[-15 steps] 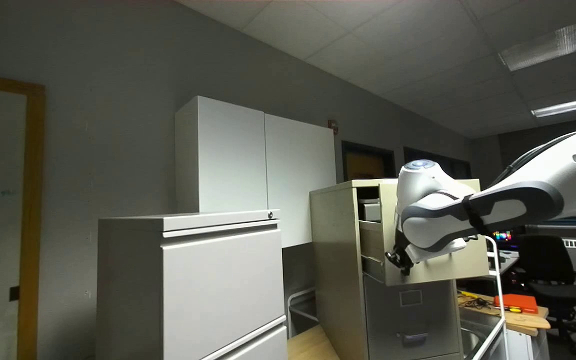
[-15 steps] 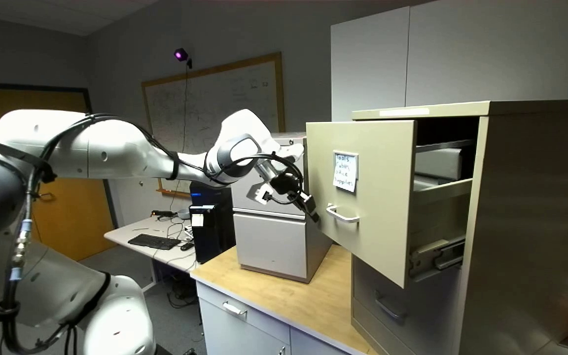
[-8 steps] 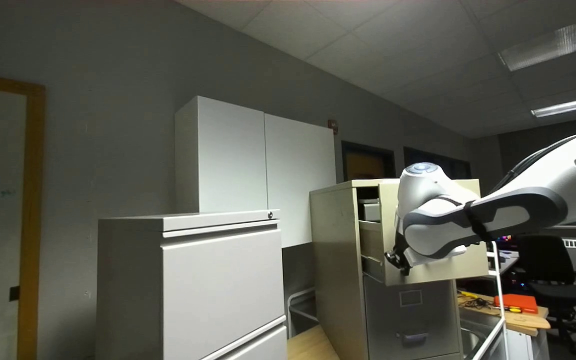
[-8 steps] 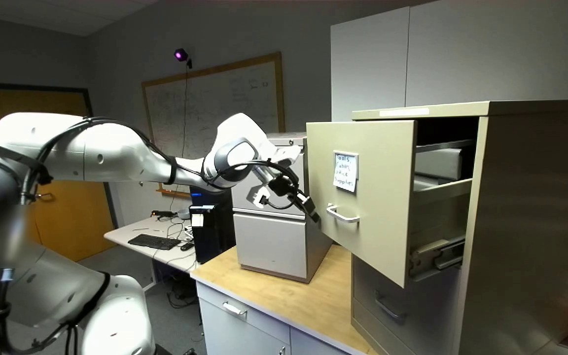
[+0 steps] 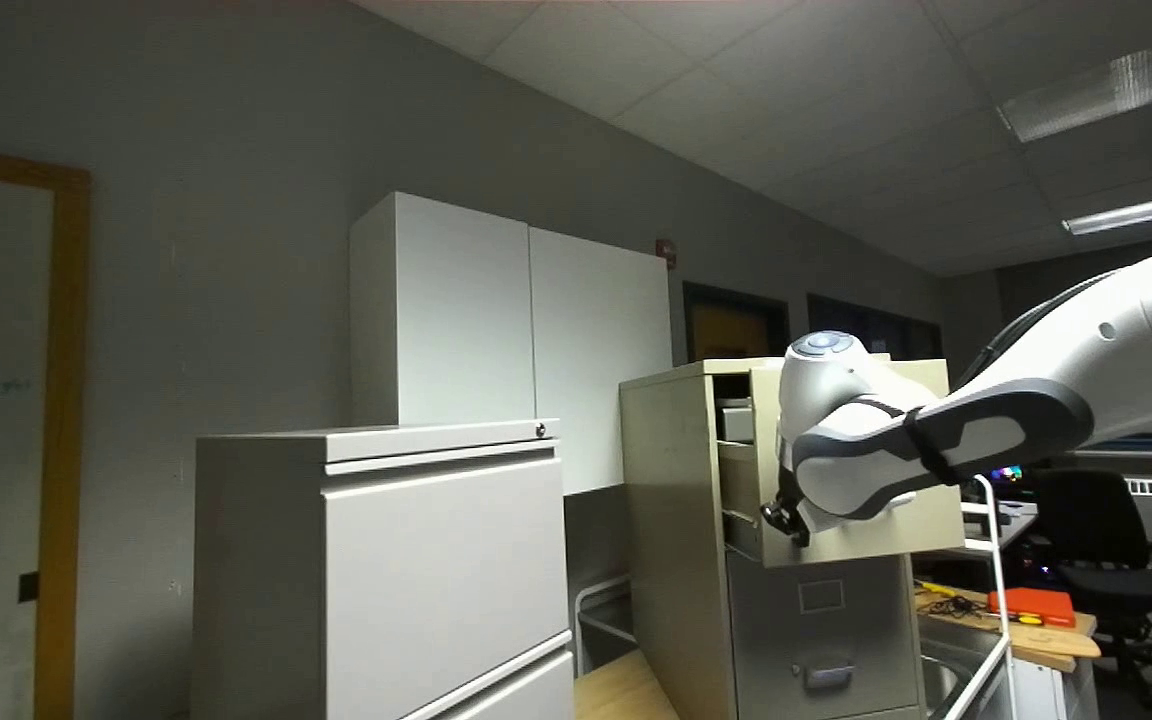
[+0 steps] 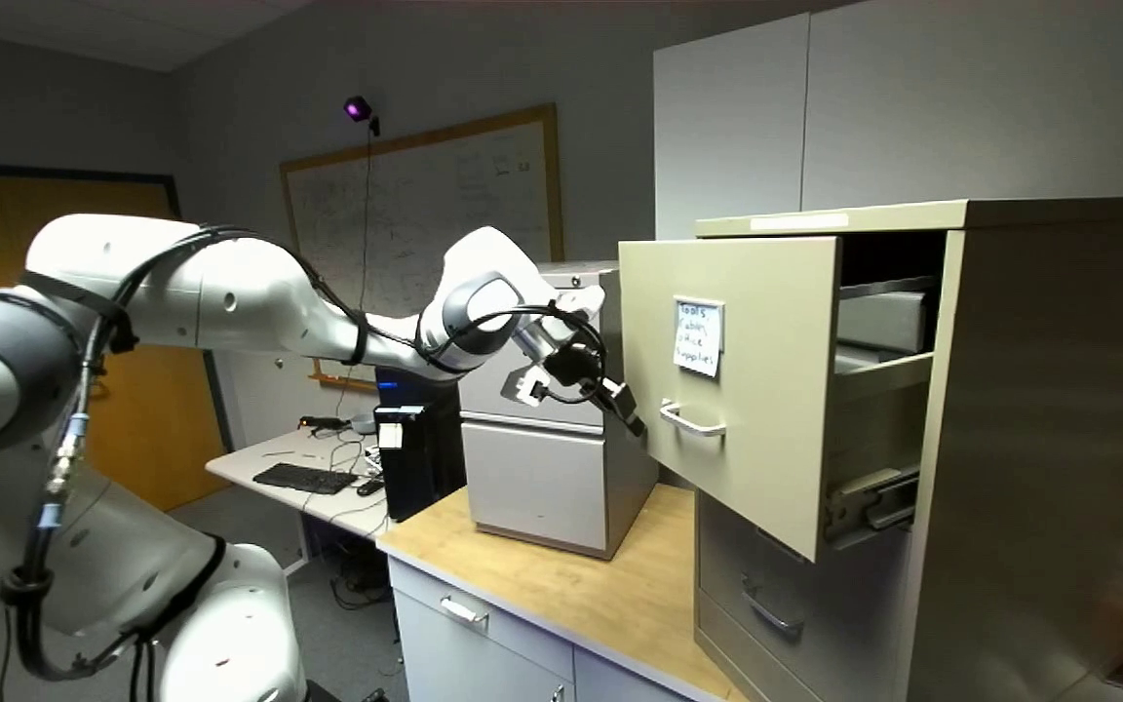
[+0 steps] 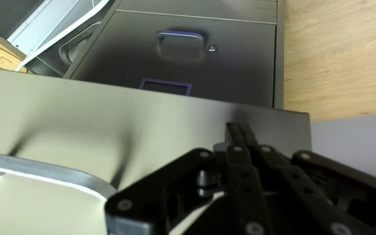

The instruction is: Push the drawer on the right filing cabinet closed

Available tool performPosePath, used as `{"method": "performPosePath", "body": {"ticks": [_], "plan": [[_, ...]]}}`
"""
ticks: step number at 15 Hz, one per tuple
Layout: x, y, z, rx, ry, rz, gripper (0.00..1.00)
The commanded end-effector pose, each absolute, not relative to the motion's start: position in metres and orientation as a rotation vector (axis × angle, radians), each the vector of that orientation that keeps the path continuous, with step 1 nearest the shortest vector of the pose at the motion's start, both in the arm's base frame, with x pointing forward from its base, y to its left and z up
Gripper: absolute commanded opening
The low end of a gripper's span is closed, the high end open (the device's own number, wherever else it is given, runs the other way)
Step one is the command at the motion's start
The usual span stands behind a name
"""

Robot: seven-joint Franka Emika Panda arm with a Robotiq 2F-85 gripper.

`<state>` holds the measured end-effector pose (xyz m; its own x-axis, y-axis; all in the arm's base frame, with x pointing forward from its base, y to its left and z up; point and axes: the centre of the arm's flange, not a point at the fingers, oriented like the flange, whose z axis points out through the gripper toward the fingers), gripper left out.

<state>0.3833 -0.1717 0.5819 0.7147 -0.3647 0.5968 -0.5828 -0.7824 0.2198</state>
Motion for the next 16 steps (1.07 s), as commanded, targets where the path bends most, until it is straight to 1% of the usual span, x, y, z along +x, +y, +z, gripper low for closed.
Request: {"method": "performPosePath", "body": {"ticks": [1,8,16], "plan": [[0.452,-0.191,0.605,2.467,-0.666,0.858,0.00],[0.503,-0.217,0.605,2.449,-0.609,0.813,0.00],[0.541,-0.241,0.611,2.469,-0.647,0.776,0.00]]}}
